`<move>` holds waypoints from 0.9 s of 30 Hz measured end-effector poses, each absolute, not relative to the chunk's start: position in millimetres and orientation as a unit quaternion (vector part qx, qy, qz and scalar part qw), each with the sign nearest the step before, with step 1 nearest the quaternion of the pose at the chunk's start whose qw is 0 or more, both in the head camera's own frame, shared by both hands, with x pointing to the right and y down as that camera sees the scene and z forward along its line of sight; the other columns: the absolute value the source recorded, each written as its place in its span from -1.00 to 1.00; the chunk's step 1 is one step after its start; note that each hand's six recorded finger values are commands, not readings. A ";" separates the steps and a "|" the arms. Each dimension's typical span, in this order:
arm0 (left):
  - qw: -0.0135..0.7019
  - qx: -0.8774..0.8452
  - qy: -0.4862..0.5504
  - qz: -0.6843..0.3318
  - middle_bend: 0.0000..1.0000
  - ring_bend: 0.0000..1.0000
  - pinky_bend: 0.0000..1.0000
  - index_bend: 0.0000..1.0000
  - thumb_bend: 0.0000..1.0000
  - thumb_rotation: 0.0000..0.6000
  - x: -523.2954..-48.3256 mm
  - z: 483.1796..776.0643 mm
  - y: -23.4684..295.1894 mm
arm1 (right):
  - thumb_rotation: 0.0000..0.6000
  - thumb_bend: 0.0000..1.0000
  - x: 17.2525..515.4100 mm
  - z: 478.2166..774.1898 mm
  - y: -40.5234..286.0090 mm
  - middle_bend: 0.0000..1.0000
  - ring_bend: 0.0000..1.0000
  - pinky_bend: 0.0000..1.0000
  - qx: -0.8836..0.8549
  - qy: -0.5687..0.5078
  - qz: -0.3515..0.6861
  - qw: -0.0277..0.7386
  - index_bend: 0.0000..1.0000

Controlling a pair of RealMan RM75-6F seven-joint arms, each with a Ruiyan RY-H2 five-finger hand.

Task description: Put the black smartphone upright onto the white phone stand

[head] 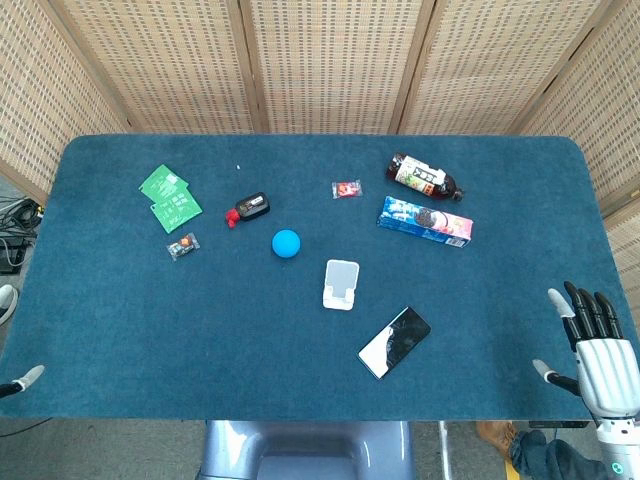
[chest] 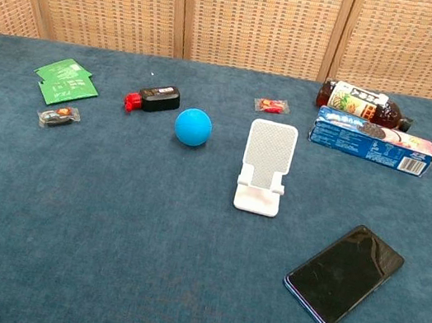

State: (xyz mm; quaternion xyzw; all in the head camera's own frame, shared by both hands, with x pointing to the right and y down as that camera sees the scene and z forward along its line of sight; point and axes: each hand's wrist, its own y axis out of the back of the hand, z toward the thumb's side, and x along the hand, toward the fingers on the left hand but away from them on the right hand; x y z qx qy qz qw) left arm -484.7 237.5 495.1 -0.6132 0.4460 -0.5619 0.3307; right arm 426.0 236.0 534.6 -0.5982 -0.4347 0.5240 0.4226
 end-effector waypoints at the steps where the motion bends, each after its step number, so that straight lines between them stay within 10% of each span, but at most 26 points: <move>1: 0.330 -0.613 0.446 -0.562 -1.00 -1.00 -1.00 -1.00 -1.00 1.00 -484.8 495.3 237.5 | 1.00 -1.00 425.8 534.9 236.0 -1.00 -1.00 -1.00 -0.599 -0.434 0.524 0.422 -1.00; 27: 0.321 -0.602 0.419 -0.600 -1.00 -1.00 -1.00 -1.00 -1.00 1.00 -482.2 520.8 225.2 | 1.00 -1.00 315.5 608.8 200.5 -0.76 -0.85 -0.98 -0.776 -0.161 0.403 0.457 -0.80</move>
